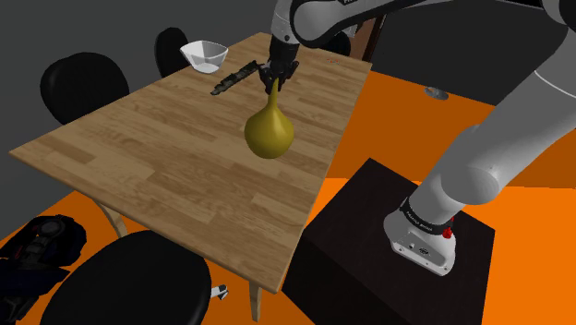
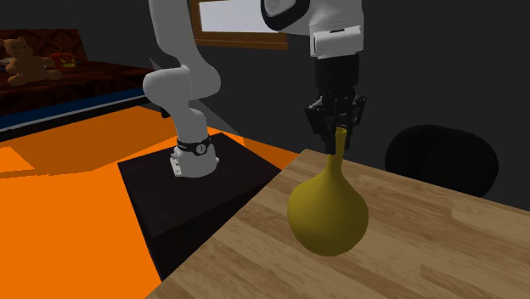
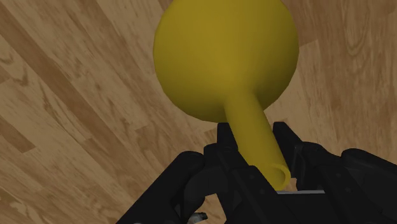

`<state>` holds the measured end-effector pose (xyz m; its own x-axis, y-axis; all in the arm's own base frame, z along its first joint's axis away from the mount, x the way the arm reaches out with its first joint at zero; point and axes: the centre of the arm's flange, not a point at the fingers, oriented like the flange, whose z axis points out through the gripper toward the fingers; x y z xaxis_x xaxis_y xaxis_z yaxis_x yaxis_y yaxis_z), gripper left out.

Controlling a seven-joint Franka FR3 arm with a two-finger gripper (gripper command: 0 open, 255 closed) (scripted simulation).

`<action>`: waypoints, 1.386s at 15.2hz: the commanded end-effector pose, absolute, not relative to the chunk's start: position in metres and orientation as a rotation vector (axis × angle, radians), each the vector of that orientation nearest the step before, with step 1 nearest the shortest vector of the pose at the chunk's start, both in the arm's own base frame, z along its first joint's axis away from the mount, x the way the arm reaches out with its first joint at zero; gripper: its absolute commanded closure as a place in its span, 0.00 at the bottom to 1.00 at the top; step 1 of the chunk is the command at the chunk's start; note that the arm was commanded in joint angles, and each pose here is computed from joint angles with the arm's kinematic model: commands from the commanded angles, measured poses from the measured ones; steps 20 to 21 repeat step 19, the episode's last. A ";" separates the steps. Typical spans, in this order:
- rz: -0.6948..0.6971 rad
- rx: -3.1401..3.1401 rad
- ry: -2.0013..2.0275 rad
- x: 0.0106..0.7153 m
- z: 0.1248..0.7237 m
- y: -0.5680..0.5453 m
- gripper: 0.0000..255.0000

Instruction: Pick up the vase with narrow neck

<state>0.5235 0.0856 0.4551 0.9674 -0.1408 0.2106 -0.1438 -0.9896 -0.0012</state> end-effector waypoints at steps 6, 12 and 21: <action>0.330 3.102 -0.224 0.524 0.476 0.086 1.00; 0.330 3.102 -0.224 0.524 0.508 0.086 1.00; 0.330 3.102 -0.224 0.524 0.535 0.086 1.00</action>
